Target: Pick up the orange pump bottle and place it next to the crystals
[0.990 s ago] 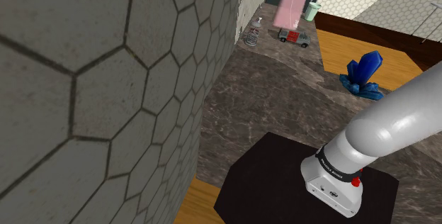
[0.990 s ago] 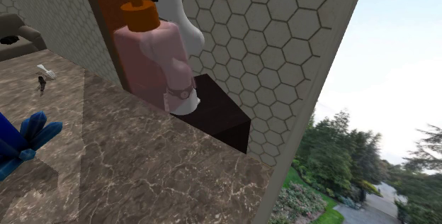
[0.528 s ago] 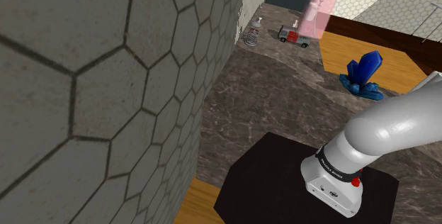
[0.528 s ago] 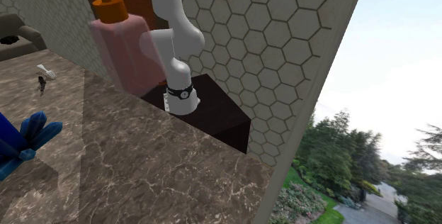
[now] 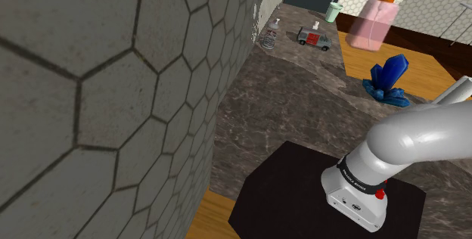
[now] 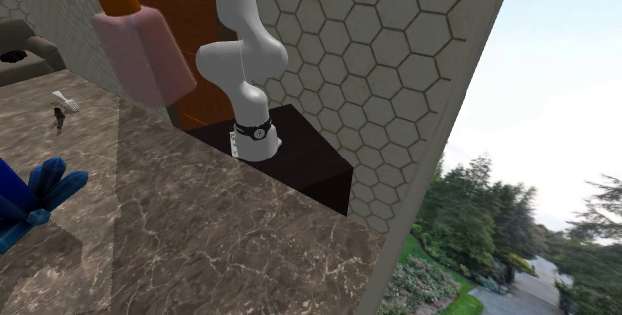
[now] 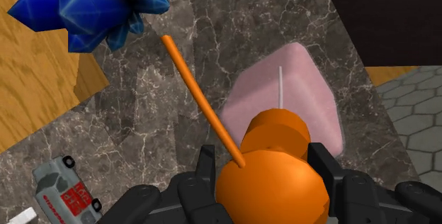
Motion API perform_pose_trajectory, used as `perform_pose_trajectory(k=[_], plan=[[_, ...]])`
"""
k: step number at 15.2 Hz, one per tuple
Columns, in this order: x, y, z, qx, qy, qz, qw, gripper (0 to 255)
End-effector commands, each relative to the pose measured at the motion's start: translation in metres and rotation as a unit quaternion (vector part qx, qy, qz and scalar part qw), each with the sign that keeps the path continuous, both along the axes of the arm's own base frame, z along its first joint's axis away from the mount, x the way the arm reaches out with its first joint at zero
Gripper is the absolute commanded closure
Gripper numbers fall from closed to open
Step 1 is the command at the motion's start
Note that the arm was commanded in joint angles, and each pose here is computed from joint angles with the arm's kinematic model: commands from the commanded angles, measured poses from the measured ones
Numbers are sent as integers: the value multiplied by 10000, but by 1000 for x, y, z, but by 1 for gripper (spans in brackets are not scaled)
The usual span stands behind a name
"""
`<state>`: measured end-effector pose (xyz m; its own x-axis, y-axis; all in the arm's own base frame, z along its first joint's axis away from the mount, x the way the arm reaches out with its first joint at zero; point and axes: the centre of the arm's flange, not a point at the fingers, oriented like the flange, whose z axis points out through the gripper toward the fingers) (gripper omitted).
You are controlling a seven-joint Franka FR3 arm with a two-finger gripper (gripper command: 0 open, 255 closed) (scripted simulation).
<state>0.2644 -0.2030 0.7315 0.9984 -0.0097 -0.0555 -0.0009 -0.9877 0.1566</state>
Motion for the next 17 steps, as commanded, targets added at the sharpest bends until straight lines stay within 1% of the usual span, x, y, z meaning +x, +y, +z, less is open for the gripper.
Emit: perform_pose_trajectory(k=[1,17], plan=[[-22,-11,0,2,4,7,10000,255],[-216,-94,0,2,4,7,10000,255]])
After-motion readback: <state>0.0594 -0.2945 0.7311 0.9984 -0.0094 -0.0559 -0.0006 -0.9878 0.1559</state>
